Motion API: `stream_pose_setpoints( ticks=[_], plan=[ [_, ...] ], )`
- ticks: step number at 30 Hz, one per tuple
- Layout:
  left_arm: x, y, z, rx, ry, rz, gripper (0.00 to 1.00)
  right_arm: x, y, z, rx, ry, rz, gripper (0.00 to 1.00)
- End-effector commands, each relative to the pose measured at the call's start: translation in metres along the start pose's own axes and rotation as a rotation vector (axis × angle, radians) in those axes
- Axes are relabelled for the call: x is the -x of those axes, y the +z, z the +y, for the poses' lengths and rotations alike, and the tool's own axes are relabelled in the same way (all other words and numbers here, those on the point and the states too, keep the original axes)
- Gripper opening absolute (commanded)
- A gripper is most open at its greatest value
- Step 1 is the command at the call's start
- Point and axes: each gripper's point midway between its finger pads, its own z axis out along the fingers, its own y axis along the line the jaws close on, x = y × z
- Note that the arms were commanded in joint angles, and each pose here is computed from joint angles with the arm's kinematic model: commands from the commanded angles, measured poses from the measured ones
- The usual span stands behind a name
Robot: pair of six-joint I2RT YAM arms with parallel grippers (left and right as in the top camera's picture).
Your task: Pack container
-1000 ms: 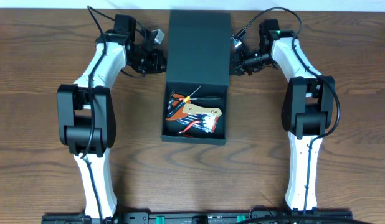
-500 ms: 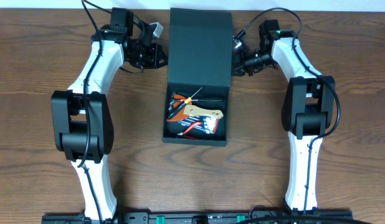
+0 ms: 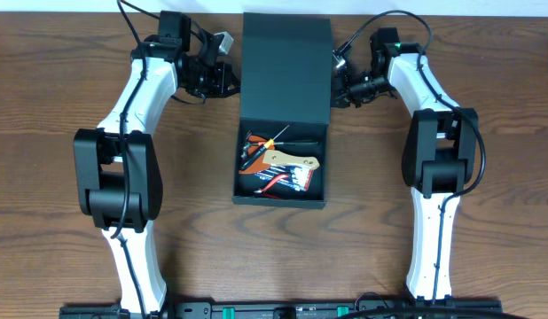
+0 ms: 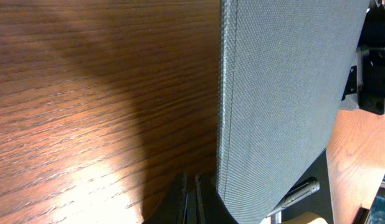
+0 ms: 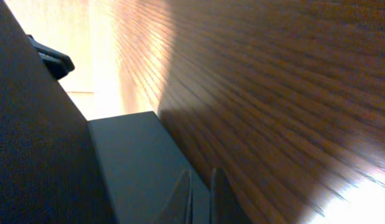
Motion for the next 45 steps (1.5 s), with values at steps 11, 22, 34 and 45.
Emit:
stream_pose_setpoints(
  ticks=[11,22,34,45],
  plan=[
    [0.013,-0.01,-0.031,-0.057,0.082,-0.043,0.06,0.011,-0.03,0.002,0.081,-0.005,-0.064,0.01],
    [0.015,-0.01,-0.017,0.02,0.089,-0.047,0.06,0.012,-0.031,0.012,0.142,-0.029,-0.069,0.01],
    [0.008,-0.021,0.025,0.127,-0.024,-0.035,0.06,0.007,-0.03,-0.017,-0.026,0.017,-0.046,0.01],
    [-0.015,0.017,0.045,-0.037,-0.156,0.041,0.06,0.005,-0.03,-0.032,-0.114,0.063,-0.039,0.01]
  ],
)
